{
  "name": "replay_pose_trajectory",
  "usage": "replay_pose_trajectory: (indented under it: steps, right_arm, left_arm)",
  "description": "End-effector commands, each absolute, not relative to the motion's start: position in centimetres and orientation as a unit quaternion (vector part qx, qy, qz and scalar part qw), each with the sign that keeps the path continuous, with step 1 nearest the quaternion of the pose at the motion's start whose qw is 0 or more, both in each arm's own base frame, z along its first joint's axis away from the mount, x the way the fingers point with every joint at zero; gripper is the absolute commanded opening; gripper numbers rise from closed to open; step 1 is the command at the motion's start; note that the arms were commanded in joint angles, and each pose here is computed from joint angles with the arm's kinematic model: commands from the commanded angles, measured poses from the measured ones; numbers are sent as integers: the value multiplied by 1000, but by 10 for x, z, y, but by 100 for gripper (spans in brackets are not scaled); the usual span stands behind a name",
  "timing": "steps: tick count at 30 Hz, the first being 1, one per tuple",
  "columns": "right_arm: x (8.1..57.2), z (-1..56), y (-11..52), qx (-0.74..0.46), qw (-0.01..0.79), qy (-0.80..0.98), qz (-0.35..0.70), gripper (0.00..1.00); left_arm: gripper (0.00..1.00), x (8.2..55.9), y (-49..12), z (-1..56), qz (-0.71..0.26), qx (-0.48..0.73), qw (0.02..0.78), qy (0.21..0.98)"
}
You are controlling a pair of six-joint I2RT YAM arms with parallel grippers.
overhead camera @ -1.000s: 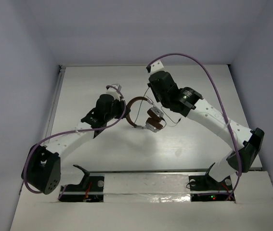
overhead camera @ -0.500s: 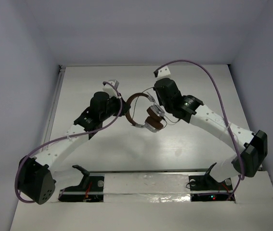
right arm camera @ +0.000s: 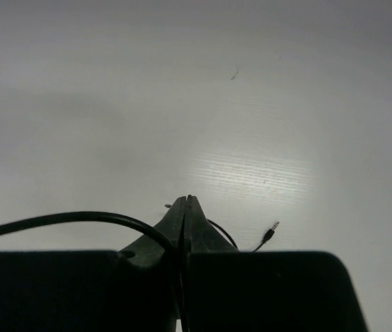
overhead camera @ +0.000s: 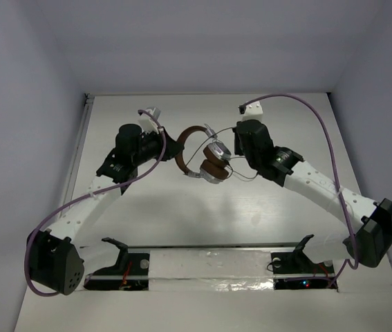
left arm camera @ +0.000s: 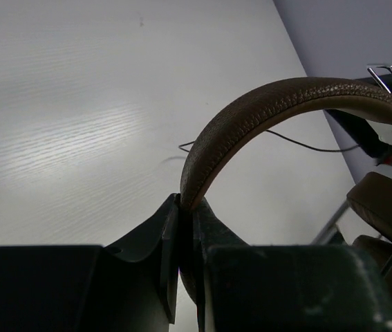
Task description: Wrap the headphones
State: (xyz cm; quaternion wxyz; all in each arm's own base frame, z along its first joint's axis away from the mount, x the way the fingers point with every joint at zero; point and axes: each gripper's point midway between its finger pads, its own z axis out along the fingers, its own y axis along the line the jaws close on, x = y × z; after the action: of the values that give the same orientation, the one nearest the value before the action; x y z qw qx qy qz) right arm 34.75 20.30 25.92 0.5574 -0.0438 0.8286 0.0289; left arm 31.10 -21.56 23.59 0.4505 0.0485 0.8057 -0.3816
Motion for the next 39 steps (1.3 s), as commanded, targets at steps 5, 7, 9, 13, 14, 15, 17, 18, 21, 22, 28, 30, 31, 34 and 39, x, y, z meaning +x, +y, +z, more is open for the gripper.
replay_pose_trajectory:
  steps: [5, 7, 9, 13, 14, 15, 17, 18, 21, 22, 28, 30, 31, 34, 39]
  right_arm:
    - [343, 274, 234, -54, 588, 793, 146, 15]
    - [336, 265, 251, -89, 579, 789, 186, 18]
    - [335, 271, 266, -103, 584, 770, 233, 20]
    - [323, 275, 286, -142, 588, 733, 311, 25]
    - [321, 281, 291, -142, 596, 718, 330, 27]
    - [315, 277, 297, -156, 587, 714, 349, 27]
    - [312, 287, 303, -166, 598, 687, 376, 32]
    - [307, 284, 307, -178, 593, 682, 390, 35]
    - [308, 285, 314, -189, 595, 665, 409, 39]
    - [310, 279, 317, -191, 591, 667, 410, 40]
    - [326, 254, 324, -187, 575, 673, 426, 49]
    - [329, 239, 334, -194, 559, 679, 434, 52]
    - [330, 236, 336, -195, 556, 680, 437, 52]
    - [332, 223, 346, -198, 540, 681, 453, 53]
    - [327, 200, 354, -199, 510, 690, 473, 54]
  left_arm:
    - [0, 289, -240, 308, -498, 121, 460, 725]
    - [0, 287, -242, 313, -514, 122, 455, 717]
    - [0, 285, -241, 319, -526, 123, 453, 710]
    - [0, 280, -241, 335, -547, 121, 447, 697]
    - [0, 280, -241, 342, -546, 121, 454, 694]
    - [0, 280, -240, 345, -546, 120, 456, 692]
    - [0, 280, -236, 356, -546, 115, 464, 687]
    - [0, 279, -236, 361, -548, 117, 467, 684]
    - [0, 278, -235, 375, -548, 117, 474, 679]
    - [0, 276, -234, 378, -548, 116, 473, 680]
    - [0, 278, -225, 409, -543, 102, 499, 667]
    - [0, 278, -222, 416, -545, 96, 504, 663]
    - [0, 278, -222, 419, -547, 94, 504, 661]
    - [0, 277, -221, 426, -549, 90, 509, 657]
    - [0, 285, -212, 437, -539, 74, 526, 654]
